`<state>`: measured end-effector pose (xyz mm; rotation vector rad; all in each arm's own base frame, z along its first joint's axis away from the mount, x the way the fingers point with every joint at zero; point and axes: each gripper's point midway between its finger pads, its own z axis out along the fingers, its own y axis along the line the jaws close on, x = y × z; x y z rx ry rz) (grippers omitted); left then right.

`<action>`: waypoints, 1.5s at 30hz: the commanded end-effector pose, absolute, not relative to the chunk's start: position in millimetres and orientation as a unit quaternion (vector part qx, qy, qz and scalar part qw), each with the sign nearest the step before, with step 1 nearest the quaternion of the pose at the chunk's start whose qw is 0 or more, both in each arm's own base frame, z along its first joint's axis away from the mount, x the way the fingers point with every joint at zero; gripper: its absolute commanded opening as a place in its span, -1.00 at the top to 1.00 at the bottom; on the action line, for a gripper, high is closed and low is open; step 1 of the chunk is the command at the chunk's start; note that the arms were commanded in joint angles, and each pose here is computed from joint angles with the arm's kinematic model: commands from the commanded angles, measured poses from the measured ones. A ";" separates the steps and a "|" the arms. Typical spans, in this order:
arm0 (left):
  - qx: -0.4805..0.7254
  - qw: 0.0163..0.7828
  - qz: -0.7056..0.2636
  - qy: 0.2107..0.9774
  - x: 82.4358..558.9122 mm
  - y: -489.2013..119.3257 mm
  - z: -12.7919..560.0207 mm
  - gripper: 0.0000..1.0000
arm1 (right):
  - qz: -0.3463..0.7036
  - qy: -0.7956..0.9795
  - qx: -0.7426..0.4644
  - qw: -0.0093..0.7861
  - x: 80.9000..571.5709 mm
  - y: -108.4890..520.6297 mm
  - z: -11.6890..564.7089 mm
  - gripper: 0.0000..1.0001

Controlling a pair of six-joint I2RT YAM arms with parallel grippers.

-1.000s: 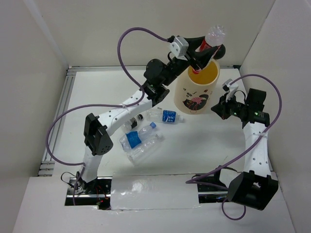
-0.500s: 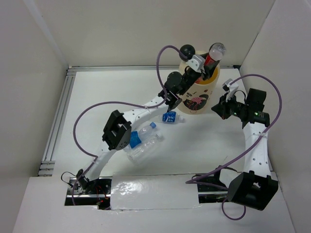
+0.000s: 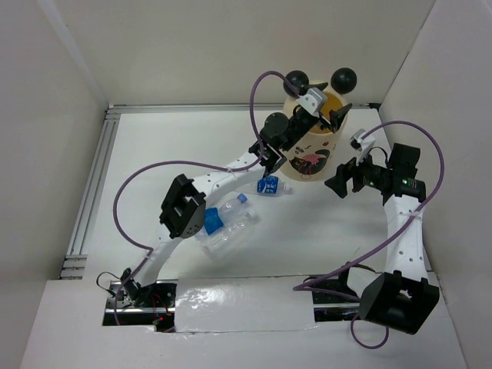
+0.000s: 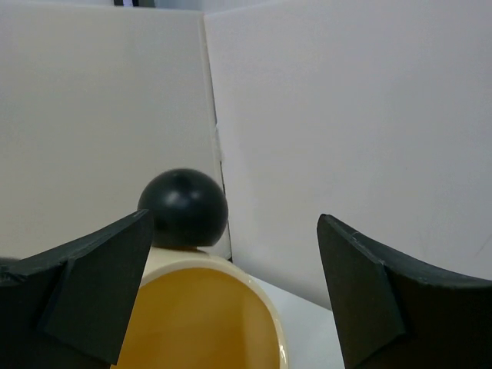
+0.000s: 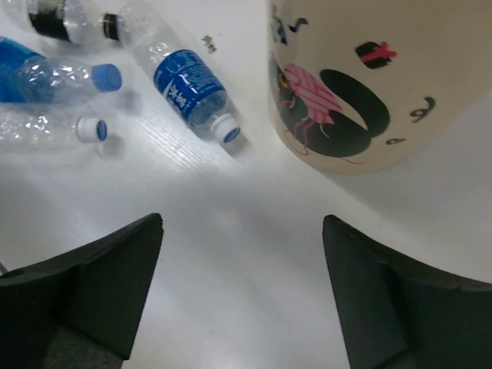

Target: Put the plastic bottles in the bin

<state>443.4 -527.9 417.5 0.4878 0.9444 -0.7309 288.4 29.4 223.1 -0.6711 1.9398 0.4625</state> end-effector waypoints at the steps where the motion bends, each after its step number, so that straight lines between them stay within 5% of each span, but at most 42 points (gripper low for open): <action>1: 0.216 0.831 -0.380 0.345 388.8 -495.7 524.5 -1.00 | 0.216 0.765 -0.334 0.506 273.2 45.2 228.6 -0.86; 5: 0.213 0.826 -0.389 0.348 341.3 -452.0 588.7 -1.00 | 0.223 0.694 -0.442 0.522 259.9 65.4 223.7 -0.93; 9: 0.185 0.791 -0.344 0.470 329.5 -391.2 572.8 -0.96 | 0.230 0.662 -0.498 0.511 258.1 93.2 207.6 -0.85; 15: 0.097 0.690 -0.205 0.687 326.5 -247.6 408.3 -0.25 | 0.183 0.629 -0.559 0.508 272.7 180.4 192.0 -0.79; 20: 0.004 0.587 -0.177 0.790 281.7 -160.6 307.1 -0.96 | 0.162 0.657 -0.544 0.495 321.7 227.4 177.9 -0.92; 27: -0.036 0.481 -0.175 0.858 258.4 -153.5 230.4 -1.00 | 0.165 0.658 -0.594 0.433 360.5 269.8 142.3 -0.95; 40: -0.042 0.480 -0.164 0.861 247.9 -128.7 216.3 -1.00 | 0.170 0.671 -0.684 0.233 368.3 309.0 47.6 -0.97; 43: -0.044 0.480 -0.167 0.860 244.7 -125.5 212.9 -1.00 | 0.147 0.683 -0.683 0.214 380.4 306.4 30.1 -0.81; 45: -0.040 0.470 -0.166 0.866 242.2 -126.1 203.4 -1.00 | 0.152 0.683 -0.680 0.220 381.8 309.9 34.3 -0.50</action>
